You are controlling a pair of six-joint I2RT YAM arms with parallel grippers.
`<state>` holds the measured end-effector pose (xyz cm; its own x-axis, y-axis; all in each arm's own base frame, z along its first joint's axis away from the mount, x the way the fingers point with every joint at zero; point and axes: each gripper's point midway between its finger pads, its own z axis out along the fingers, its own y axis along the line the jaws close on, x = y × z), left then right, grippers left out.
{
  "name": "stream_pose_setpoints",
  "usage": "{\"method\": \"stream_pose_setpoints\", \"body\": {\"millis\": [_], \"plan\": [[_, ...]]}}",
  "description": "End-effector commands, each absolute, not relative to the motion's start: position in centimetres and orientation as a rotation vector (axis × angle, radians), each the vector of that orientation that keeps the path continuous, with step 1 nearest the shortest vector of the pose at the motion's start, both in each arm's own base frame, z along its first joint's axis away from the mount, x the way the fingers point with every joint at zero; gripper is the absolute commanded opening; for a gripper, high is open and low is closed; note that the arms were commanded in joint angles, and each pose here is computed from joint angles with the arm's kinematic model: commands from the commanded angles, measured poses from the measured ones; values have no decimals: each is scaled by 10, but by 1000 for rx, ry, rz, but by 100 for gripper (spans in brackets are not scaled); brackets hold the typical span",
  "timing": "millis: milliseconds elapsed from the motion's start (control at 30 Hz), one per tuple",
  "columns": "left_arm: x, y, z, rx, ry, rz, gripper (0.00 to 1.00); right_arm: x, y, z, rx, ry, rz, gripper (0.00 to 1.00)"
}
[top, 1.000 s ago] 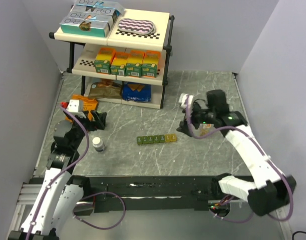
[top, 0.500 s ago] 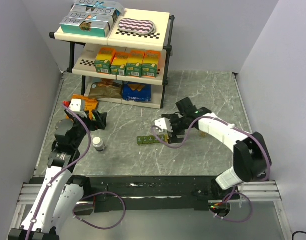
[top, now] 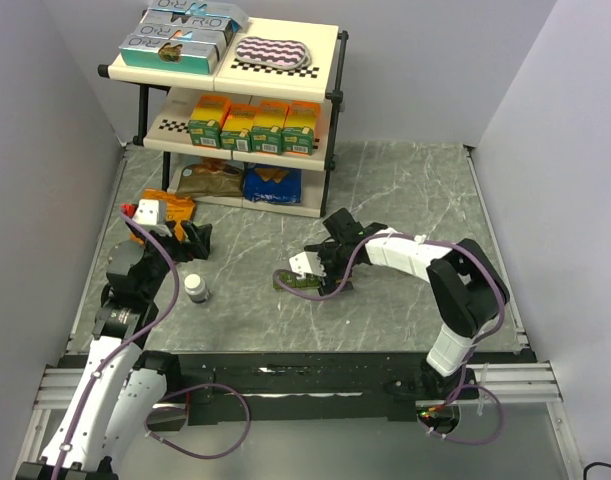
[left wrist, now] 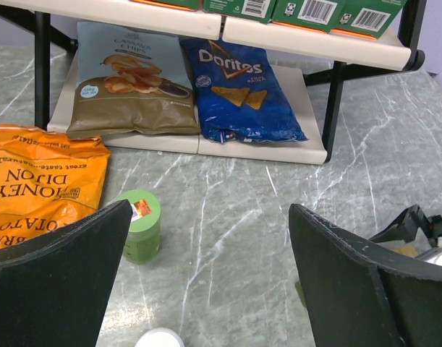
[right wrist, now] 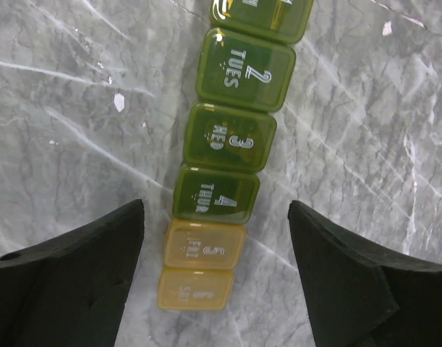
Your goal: Sort the pills into containers
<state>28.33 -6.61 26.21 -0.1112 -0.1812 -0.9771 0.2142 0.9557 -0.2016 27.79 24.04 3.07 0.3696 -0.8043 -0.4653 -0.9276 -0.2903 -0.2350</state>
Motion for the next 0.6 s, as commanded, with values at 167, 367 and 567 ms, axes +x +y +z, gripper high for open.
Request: {"method": "stream_pose_setpoints", "body": {"millis": [167, 367, 567], "plan": [[283, -69, 279, 51, 1588, -343, 96, 282, 253, 23, -2201, 1533, 359, 71], [281, -76, 279, 66, 1593, -388, 96, 279, 251, 15, -2209, 1610, 396, 49], [281, -88, 272, -136, 1653, -591, 96, 278, 256, 30, -2133, 1636, 430, 31]]}}
